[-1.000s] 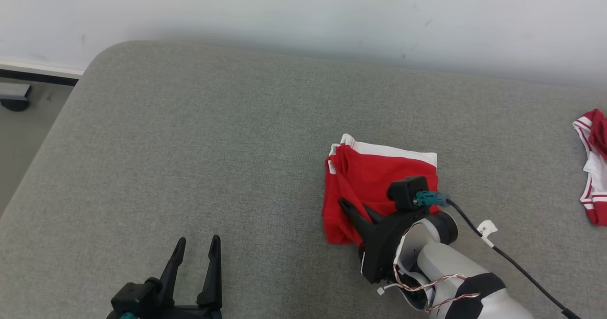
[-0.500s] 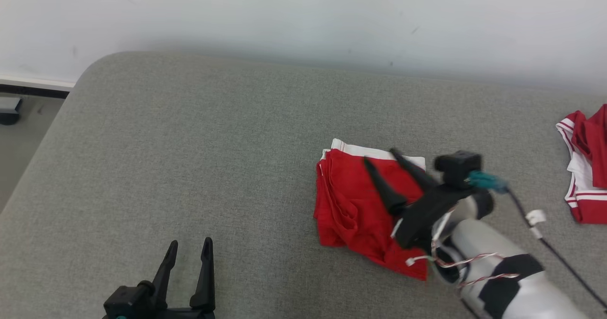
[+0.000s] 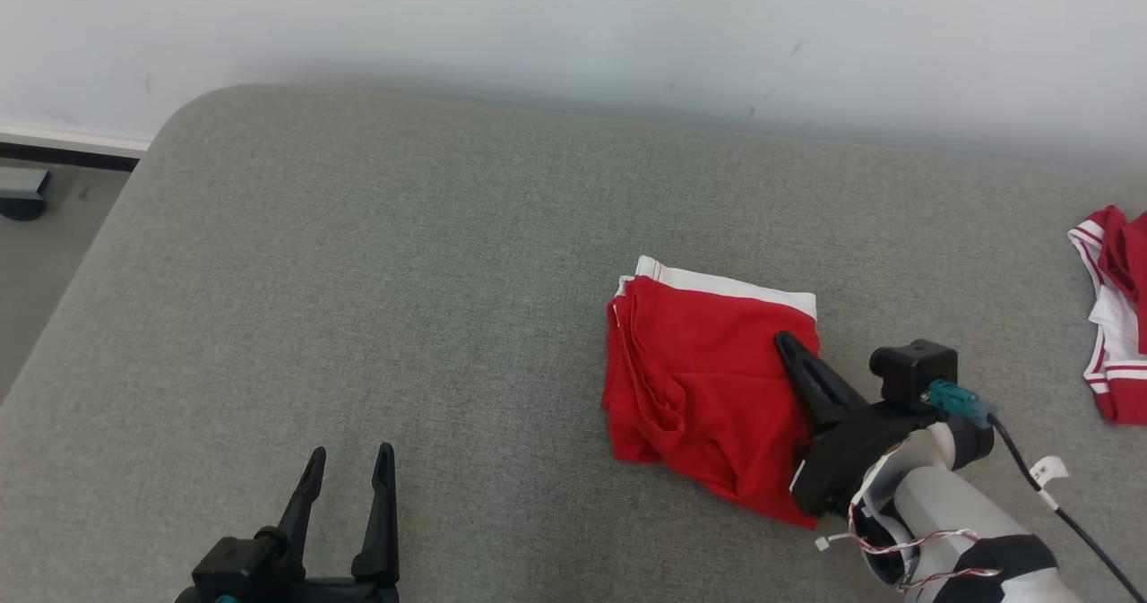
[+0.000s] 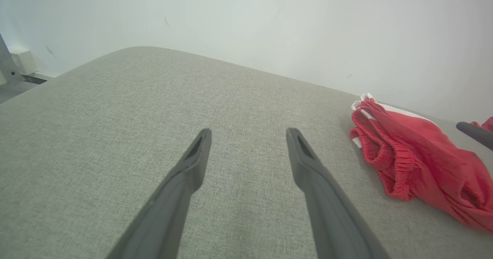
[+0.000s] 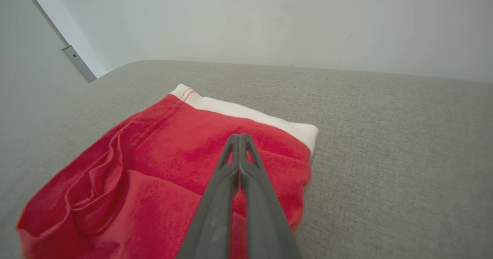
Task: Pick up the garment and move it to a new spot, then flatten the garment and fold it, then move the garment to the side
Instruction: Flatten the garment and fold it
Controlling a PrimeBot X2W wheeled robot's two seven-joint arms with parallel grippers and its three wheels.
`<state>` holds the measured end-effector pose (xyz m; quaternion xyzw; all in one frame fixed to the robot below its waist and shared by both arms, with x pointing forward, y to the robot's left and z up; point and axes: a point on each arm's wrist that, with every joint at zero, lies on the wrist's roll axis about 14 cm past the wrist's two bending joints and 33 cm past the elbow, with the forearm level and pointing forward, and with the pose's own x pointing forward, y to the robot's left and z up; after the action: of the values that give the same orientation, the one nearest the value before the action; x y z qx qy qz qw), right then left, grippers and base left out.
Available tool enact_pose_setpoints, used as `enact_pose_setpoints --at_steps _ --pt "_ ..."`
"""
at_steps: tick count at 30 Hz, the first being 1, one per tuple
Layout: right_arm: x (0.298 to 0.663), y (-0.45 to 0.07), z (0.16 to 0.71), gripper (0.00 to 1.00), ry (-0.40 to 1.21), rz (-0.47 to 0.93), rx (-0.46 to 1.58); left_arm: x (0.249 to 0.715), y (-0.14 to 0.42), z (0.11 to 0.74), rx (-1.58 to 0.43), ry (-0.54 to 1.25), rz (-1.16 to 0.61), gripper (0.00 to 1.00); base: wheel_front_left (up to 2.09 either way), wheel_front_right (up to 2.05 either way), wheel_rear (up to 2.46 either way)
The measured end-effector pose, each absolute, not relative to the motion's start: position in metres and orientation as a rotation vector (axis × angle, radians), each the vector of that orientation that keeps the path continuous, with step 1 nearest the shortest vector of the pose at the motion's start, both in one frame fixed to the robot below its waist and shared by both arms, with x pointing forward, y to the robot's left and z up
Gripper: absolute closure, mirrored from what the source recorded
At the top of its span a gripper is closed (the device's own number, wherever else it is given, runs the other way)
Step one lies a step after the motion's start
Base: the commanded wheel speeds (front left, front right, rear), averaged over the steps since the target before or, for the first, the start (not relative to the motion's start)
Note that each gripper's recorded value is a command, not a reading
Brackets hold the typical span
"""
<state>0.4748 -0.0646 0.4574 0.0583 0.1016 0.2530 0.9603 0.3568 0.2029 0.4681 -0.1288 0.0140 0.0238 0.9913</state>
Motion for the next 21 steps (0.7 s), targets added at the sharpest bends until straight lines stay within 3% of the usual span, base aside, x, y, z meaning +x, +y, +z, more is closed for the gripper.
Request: enact_pose_setpoints --at_steps 8,21 --pt "0.461 -0.042 0.431 1.0 0.267 0.539 0.103 0.354 0.207 0.465 -0.257 0.039 0.064 0.0 0.0 0.0 0.0" --pt "0.435 0.03 0.424 1.0 0.275 0.692 0.1 0.346 0.217 0.46 -0.26 0.052 0.1 0.0 0.0 0.0 0.0"
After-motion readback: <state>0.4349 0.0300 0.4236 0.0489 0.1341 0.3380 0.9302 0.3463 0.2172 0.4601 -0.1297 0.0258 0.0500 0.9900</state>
